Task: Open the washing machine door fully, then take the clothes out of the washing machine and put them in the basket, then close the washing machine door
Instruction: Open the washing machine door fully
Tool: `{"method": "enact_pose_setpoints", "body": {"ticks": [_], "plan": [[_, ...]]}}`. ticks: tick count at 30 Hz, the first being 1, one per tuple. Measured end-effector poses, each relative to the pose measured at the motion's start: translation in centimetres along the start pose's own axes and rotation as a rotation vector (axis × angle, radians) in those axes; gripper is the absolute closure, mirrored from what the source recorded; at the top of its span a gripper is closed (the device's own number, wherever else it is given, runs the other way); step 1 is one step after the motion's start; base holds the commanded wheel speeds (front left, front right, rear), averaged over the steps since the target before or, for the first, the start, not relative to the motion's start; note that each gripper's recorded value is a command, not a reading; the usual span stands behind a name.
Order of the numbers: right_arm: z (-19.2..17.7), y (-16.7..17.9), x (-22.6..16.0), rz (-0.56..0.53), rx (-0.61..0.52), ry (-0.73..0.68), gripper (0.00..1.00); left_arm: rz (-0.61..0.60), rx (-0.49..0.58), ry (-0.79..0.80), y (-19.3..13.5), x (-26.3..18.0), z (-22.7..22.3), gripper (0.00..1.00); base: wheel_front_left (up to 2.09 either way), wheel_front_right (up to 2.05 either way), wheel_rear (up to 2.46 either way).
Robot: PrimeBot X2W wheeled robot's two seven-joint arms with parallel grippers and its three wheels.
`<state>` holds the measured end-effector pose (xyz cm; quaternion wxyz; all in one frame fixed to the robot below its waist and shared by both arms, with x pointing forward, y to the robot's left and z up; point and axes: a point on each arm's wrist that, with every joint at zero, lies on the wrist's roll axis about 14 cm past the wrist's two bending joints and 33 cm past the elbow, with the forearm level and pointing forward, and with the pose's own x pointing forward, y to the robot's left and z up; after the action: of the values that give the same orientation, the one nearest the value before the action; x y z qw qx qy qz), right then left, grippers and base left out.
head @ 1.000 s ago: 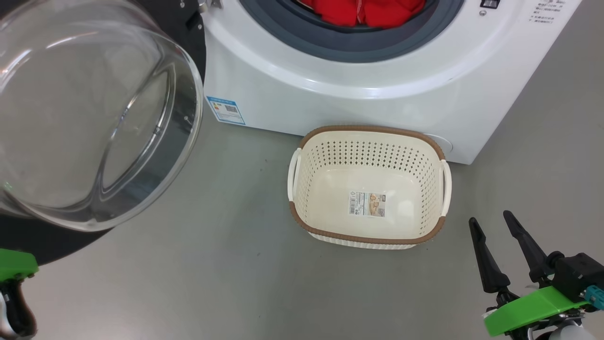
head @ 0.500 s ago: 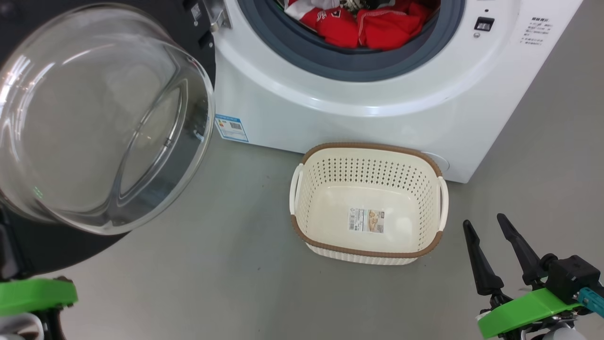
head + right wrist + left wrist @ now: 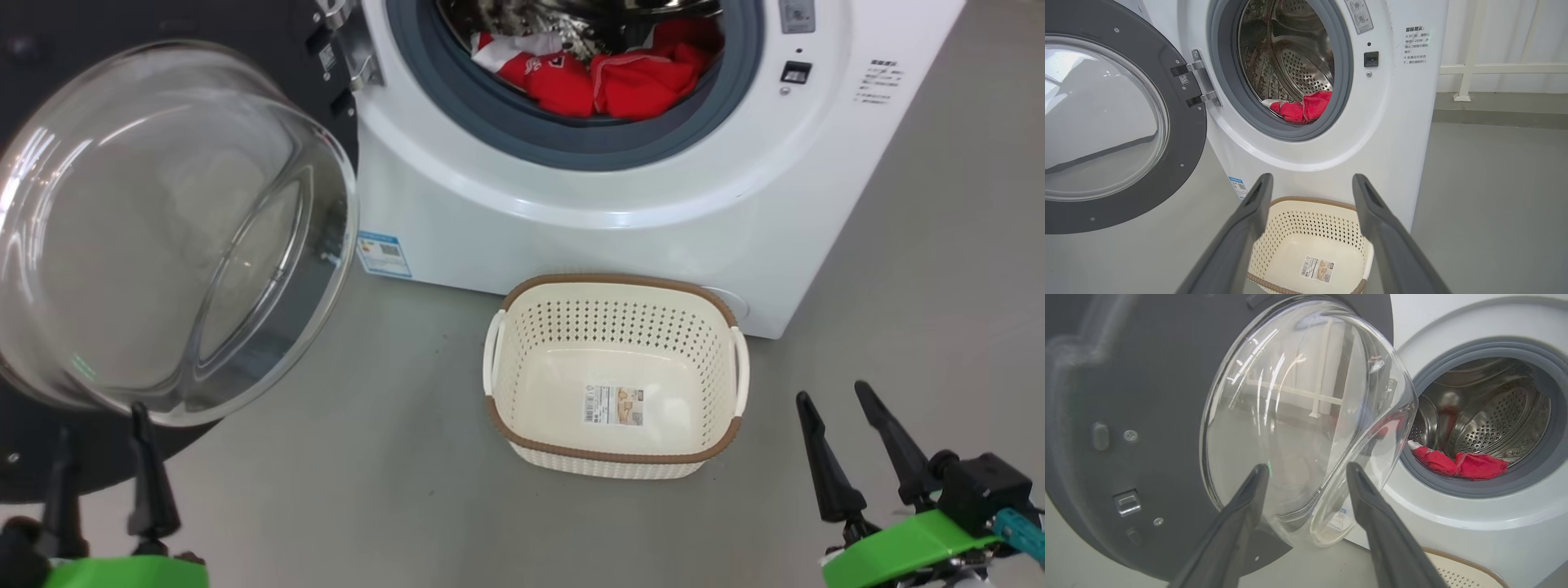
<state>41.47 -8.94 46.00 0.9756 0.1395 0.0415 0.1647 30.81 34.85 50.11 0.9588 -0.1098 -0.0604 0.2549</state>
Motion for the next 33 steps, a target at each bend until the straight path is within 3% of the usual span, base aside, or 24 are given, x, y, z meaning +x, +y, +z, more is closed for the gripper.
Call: {"method": "enact_pose_setpoints", "body": {"ticks": [33], "plan": [[1.8,-7.7,-7.9,-0.307,0.010,-0.064,0.00,-0.494,-0.045,0.143,-15.7,-2.0,-4.8,0.00,0.00,0.00,0.00]]}}
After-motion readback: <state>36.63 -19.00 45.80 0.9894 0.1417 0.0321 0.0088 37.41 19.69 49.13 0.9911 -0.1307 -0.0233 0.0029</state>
